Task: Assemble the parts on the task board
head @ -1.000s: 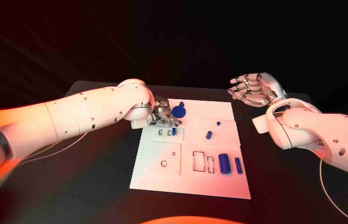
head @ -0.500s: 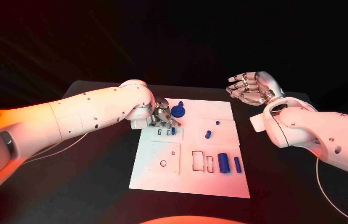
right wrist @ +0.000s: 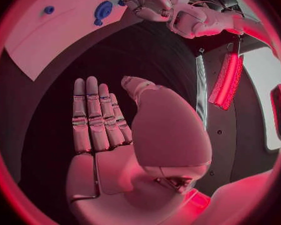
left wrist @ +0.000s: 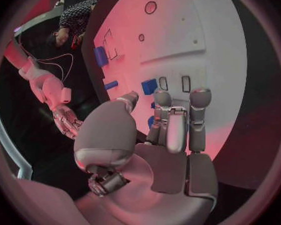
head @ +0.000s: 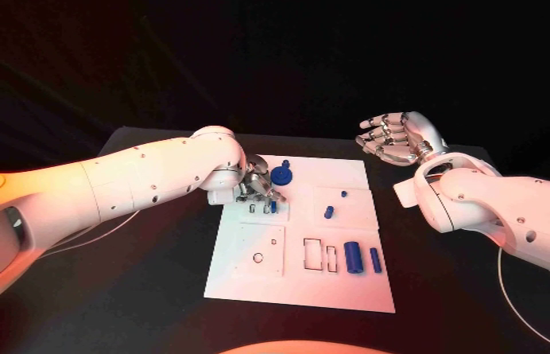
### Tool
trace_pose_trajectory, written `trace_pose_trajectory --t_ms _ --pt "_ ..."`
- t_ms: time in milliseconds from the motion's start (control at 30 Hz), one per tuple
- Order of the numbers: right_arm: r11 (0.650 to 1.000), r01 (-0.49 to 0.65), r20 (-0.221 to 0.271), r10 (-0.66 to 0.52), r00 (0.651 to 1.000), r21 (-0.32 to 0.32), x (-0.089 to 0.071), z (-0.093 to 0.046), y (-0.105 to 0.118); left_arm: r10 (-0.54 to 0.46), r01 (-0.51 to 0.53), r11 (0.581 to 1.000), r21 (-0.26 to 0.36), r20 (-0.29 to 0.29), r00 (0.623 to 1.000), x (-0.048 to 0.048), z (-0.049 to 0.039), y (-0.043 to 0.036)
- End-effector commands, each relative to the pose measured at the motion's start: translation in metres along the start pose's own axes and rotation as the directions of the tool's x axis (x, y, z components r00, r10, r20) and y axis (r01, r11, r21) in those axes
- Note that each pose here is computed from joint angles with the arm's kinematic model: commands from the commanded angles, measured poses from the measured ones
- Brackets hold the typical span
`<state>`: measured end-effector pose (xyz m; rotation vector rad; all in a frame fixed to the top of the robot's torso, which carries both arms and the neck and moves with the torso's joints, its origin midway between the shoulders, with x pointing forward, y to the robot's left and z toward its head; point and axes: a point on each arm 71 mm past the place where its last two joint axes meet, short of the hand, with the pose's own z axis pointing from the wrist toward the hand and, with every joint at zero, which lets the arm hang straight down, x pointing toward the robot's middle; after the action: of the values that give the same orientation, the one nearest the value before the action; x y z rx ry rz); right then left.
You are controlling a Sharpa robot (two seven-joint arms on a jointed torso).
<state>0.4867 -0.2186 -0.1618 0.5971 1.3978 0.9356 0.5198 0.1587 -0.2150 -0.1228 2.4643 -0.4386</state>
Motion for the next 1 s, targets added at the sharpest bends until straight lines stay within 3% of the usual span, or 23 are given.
trace_pose_trajectory --t_ms 33,1000 --pt "1.0 0.013 -0.006 -0.014 1.0 -0.016 0.0011 0.0006 0.0015 0.005 -0.004 1.0 0.013 -0.049 0.999 0.0038 -0.0001 -0.0032" --pt "1.0 0.017 -0.018 -0.017 1.0 -0.009 0.0018 0.0031 -0.001 -0.08 0.081 0.996 0.03 -0.061 0.995 0.004 -0.0002 -0.0018"
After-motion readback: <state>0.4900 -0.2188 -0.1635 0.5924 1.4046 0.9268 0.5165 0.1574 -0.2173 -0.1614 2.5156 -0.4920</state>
